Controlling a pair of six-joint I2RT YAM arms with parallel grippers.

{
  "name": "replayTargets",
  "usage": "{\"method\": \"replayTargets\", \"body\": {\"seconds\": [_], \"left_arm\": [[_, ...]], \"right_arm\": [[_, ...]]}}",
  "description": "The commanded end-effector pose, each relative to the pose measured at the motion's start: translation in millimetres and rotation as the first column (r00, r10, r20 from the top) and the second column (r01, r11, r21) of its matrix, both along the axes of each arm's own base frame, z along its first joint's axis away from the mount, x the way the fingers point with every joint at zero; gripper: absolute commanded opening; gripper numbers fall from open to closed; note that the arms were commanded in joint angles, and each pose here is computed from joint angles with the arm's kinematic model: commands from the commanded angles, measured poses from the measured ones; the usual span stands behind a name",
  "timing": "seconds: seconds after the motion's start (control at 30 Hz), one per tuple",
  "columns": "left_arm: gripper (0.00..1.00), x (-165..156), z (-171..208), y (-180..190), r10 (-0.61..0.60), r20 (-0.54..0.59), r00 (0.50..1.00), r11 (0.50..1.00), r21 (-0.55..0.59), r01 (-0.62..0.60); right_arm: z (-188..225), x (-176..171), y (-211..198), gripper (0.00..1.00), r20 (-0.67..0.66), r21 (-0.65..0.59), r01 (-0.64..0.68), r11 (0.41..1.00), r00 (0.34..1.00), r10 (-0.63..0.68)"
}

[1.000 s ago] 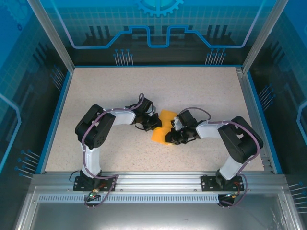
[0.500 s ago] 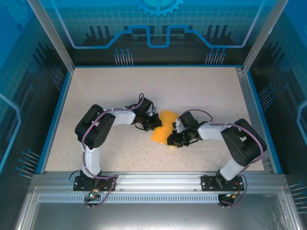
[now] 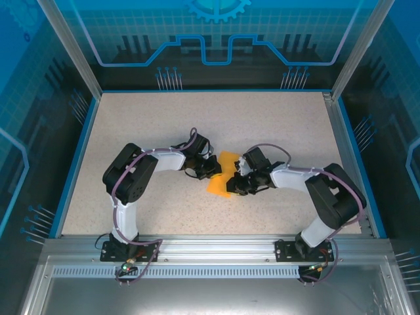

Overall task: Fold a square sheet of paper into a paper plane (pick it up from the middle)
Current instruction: Fold the triangle a second time at the center of the table.

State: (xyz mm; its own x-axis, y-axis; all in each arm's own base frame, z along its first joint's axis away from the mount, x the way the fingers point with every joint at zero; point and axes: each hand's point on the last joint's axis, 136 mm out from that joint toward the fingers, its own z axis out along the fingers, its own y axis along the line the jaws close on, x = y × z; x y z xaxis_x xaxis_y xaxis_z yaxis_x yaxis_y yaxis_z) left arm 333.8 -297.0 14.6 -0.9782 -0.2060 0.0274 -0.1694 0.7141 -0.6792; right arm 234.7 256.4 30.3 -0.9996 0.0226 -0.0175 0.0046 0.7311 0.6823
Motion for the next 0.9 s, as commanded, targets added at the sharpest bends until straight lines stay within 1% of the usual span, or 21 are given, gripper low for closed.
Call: {"method": "replayTargets", "body": {"seconds": [0.0, 0.07, 0.2, 0.3, 0.4, 0.57, 0.67, 0.87], "left_arm": [[0.07, -13, -17, 13, 0.016, -0.055, 0.998, 0.997, 0.075, -0.011], [0.07, -13, -16, 13, 0.013, -0.053, 0.999, 0.997, 0.072, -0.009], [0.09, -11, -10, 10, 0.007, -0.041, 0.999, 0.999, 0.052, -0.005], [0.11, -7, 4, 5, -0.008, -0.014, 1.0, 1.0, 0.025, 0.008], [0.14, -6, 21, 2, -0.018, 0.017, 1.0, 1.0, 0.004, 0.018], [0.13, -12, 41, -3, -0.04, 0.035, 0.999, 0.998, -0.048, 0.041], [0.12, -22, 41, -6, -0.059, 0.023, 0.998, 0.996, -0.062, 0.061], [0.09, -42, 23, -12, -0.079, -0.03, 0.996, 0.996, -0.042, 0.077]], "right_arm": [[-6, 4, 10, 0.16, -0.029, 0.025, 0.003, 1.0, 1.0, -0.002], [-16, 0, 8, 0.15, -0.049, 0.007, -0.004, 1.0, 0.999, 0.004], [-37, -12, -6, 0.14, -0.091, -0.071, -0.003, 0.997, 0.996, -0.004], [-48, -20, -14, 0.12, -0.113, -0.102, -0.003, 0.995, 0.994, -0.009], [-53, -24, -17, 0.11, -0.118, -0.111, -0.001, 0.994, 0.993, -0.012], [-55, -23, -19, 0.11, -0.116, -0.129, 0.0, 0.992, 0.993, -0.015], [-54, -23, -20, 0.11, -0.114, -0.131, 0.002, 0.991, 0.993, -0.017], [-54, -23, -21, 0.11, -0.109, -0.132, 0.005, 0.991, 0.994, -0.019]]}}
